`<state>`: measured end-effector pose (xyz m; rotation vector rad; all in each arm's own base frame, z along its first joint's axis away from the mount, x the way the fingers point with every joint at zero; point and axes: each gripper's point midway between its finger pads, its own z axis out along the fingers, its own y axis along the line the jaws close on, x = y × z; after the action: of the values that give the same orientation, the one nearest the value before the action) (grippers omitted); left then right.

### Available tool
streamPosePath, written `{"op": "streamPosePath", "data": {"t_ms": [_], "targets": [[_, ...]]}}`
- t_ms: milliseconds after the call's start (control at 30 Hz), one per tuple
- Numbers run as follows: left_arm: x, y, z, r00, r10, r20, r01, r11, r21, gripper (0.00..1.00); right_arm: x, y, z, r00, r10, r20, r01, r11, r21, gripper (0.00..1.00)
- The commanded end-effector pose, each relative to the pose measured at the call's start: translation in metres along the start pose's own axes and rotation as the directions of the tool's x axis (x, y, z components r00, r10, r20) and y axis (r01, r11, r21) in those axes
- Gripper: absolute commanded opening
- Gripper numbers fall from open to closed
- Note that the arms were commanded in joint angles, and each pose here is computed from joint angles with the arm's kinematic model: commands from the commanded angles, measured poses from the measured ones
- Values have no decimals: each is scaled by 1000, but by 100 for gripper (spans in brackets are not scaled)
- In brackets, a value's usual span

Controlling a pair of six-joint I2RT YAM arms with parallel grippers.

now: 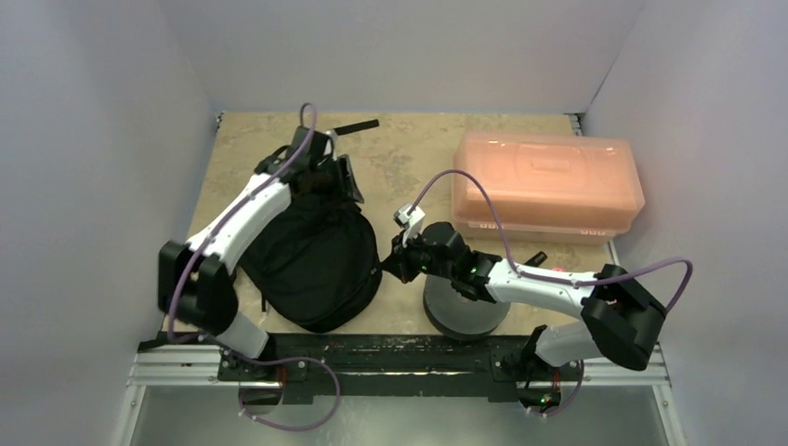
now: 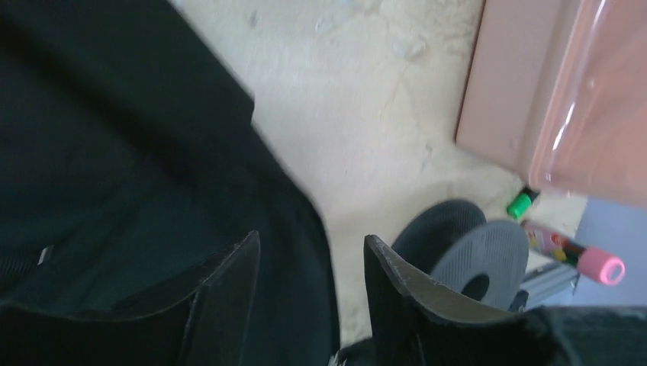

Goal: Pack the student bag
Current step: Zip the student bag at the center of the board.

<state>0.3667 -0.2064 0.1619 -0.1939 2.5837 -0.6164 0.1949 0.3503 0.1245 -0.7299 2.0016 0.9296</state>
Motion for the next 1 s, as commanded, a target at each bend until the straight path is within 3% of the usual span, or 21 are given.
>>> {"op": "streamPosePath", "data": {"t_ms": [0,133,200,267,467,533,733,800,967], "targets": [[31,-7,-57,997,26,71,-38,984,174,54,-52,-6,-3,994,42,105,-38,999,-38,0],[84,-17,-87,996,76,55,-91,921,379,55,-75,-26,-5,993,59,102,-58,998,-11,0],[118,-35,-102,987,159,33,-153,846,511,55,-82,-33,-6,994,73,86,-73,997,-2,0],[149,-46,-108,967,251,36,-230,808,543,55,-86,-34,-6,994,85,75,-84,996,-8,0],[169,-2,-78,932,343,117,-357,924,136,52,-90,-31,-5,988,138,62,-134,989,-63,0],[170,8,-68,918,378,121,-387,920,61,53,-89,-30,-5,988,145,57,-141,988,-66,0],[177,24,-35,900,436,-5,-435,897,-77,53,-92,-29,-9,988,143,61,-139,988,-66,0],[172,35,-30,899,438,-23,-436,886,-158,47,-93,-30,-10,988,140,65,-136,989,-60,0],[145,59,-43,898,440,7,-408,838,-363,20,-91,-38,-7,988,136,67,-135,991,-22,0]]}}
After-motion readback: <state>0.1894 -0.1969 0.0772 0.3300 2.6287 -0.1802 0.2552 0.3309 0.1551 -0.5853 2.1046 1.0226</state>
